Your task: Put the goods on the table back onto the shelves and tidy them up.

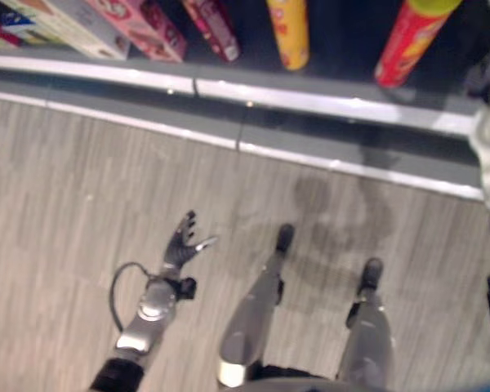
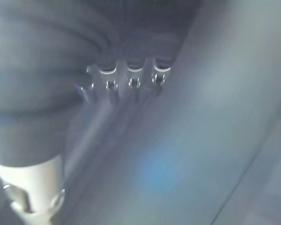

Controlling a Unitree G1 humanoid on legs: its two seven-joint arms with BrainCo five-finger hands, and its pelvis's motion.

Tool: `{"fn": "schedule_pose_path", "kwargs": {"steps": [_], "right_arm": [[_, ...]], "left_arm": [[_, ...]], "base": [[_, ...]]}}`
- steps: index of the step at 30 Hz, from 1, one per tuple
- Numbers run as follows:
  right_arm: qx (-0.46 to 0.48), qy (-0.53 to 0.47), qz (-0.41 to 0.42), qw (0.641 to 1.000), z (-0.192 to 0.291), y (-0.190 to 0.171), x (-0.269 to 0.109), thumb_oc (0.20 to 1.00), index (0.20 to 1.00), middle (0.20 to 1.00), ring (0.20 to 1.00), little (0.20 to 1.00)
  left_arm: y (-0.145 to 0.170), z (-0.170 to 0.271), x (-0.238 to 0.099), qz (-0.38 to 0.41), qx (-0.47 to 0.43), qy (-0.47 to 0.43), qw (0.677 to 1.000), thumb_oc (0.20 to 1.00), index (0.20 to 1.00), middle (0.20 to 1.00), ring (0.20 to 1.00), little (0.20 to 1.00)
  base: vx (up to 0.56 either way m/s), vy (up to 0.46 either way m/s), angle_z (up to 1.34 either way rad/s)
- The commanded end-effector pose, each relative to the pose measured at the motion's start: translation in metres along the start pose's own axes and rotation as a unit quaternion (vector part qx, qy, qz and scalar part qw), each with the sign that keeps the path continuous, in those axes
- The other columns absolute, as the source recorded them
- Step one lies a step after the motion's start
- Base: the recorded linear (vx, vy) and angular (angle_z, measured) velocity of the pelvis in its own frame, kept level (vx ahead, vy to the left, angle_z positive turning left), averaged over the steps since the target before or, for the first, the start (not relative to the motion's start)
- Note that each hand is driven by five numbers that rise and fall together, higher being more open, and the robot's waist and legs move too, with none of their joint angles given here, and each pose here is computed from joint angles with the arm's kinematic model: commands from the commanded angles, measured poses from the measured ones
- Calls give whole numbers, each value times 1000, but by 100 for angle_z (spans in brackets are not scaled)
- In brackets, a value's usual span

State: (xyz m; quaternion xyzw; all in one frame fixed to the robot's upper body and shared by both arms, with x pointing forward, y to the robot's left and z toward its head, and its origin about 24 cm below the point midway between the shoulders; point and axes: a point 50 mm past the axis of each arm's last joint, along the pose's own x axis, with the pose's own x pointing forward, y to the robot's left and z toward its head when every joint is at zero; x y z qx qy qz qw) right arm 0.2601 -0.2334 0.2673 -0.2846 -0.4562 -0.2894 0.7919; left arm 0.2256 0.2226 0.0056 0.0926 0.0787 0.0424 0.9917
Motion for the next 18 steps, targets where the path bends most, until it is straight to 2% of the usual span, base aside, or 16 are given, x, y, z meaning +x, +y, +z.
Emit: {"fn": "schedule_pose_path", "kwargs": {"steps": [1,2,4,7,8,13,14,15,16,18], "right_arm": [[77,31,82,993,-13,-7,-9,1000,1000,1000,1000,1000],[126,131,136,974,-40,-13,-49,1000,1000,1000,1000,1000],[175,227,166,944,-60,-15,-88,1000,1000,1000,1000,1000],[205,390,213,872,-96,-16,-154,1000,1000,1000,1000,1000],[205,391,213,872,-96,-16,-154,1000,1000,1000,1000,1000],[142,589,283,743,-125,-20,-268,1000,1000,1000,1000,1000],[142,589,283,743,-125,-20,-268,1000,1000,1000,1000,1000],[118,685,285,660,-124,-20,-331,1000,1000,1000,1000,1000],[118,685,285,660,-125,-20,-330,1000,1000,1000,1000,1000],[110,733,281,609,-120,-20,-363,1000,1000,1000,1000,1000]], "left_arm": [[11,-5,-7,10,14,6,1000,1000,1000,1000,1000,1000],[21,-13,-9,28,11,25,999,1000,1000,1000,1000,1000],[28,-22,-13,41,8,46,998,1000,1000,1000,1000,1000],[39,-39,-17,58,9,86,995,1000,1000,1000,1000,1000],[39,-39,-17,58,9,86,995,1000,1000,1000,1000,1000],[43,-84,-31,67,11,190,980,1000,1000,1000,1000,1000],[43,-84,-31,67,11,190,980,1000,1000,1000,1000,1000],[41,-113,-43,68,20,262,962,1000,1000,1000,1000,1000],[41,-113,-43,68,20,262,962,1000,1000,1000,1000,1000],[38,-131,-53,67,22,310,948,1000,1000,1000,1000,1000]], "base": [[190,-15,-15],[131,-4,-21],[122,17,-20],[58,26,-28],[35,13,-43],[51,10,-26],[62,30,-11],[36,22,-13],[63,33,-16],[47,19,-12]]}}
